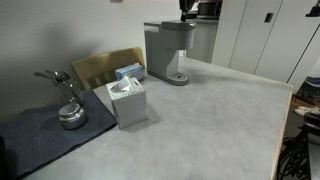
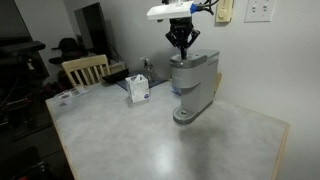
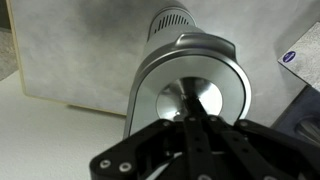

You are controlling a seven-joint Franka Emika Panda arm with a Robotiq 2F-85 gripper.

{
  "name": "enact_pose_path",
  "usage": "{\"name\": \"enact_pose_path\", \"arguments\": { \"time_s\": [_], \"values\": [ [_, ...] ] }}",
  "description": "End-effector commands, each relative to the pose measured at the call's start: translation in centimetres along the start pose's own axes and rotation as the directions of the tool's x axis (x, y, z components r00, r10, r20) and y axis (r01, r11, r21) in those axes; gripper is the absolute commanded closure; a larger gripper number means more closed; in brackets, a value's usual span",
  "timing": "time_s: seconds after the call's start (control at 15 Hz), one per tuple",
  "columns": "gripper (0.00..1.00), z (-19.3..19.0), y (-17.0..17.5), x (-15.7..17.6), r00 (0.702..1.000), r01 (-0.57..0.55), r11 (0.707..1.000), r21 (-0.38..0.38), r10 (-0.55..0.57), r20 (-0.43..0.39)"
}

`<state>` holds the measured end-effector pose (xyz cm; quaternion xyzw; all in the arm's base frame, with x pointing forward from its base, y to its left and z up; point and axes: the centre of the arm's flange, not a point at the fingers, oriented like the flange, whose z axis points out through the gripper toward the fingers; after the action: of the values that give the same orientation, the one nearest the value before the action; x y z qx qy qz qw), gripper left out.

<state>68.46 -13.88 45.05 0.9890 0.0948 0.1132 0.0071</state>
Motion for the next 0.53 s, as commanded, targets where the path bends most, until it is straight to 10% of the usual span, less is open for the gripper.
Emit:
{"name": "enact_pose_path", "arguments": {
  "time_s": [0.0, 0.47],
  "values": [
    [1.00, 3.5, 0.7, -1.8, 0.998, -0.005, 1.000, 0.028, 0.003, 0.070],
    [1.00, 1.6, 0.8, -0.9, 0.999, -0.006, 1.000, 0.024, 0.005, 0.038]
  ]
}}
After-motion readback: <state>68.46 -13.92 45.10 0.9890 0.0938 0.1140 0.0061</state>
